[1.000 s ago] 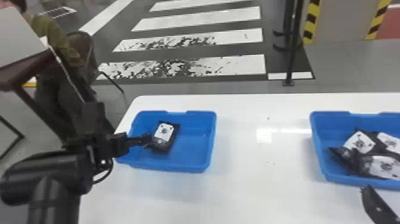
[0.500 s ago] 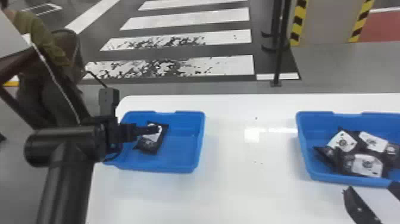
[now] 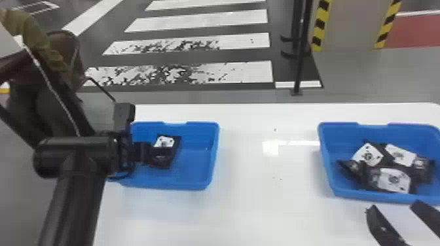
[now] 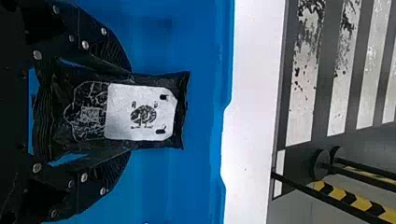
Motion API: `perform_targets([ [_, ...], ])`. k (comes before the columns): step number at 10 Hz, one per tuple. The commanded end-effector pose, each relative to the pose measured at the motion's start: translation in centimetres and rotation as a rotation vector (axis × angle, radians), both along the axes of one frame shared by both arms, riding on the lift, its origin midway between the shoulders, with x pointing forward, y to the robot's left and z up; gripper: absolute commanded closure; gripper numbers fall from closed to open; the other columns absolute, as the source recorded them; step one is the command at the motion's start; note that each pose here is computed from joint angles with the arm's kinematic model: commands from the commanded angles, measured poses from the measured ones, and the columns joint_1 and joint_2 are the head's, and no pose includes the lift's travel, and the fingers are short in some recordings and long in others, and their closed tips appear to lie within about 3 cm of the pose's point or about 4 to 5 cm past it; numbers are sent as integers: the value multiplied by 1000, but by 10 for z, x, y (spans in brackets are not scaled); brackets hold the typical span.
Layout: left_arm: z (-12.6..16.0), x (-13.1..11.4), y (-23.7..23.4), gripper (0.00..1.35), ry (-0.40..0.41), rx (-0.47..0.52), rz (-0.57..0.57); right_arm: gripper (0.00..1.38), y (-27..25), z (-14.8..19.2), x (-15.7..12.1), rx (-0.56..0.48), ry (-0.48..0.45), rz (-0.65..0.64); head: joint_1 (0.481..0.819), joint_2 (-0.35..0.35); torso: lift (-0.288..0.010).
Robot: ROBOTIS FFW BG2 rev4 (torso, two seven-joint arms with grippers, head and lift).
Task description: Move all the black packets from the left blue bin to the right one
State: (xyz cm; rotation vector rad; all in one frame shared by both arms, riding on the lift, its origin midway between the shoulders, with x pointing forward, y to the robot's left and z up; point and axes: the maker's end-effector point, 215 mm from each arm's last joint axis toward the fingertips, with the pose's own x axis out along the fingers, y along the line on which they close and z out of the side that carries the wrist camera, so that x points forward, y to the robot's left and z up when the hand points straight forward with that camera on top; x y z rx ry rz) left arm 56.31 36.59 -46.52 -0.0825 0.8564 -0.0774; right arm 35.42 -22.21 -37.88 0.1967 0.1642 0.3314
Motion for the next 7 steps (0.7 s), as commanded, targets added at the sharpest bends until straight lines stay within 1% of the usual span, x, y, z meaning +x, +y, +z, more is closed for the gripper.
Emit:
perform_targets([
  [1,-3,-3,4,1038,3,12,3,194,0,-2,0,9,6,-1,695,174,-140],
  [2,-7,-7,11,1220,11,21,13,194,-1,-5,-1,16,12,-3,695,175,-140],
  [4,-19,-20,16,1208,36,23,16,194,-1,-8,-3,33,25,-5,695,187,-140],
  [5,-21,-21,17,1208,22,26,1,196,-1,-9,-3,37,27,-5,695,193,-140],
  [6,-10,-22,8,1208,-31,-2,-24,199,0,-6,-2,39,22,-5,695,195,-140],
  [7,18,-30,2,1208,-100,16,-45,199,0,-2,1,37,12,-3,695,193,-140],
])
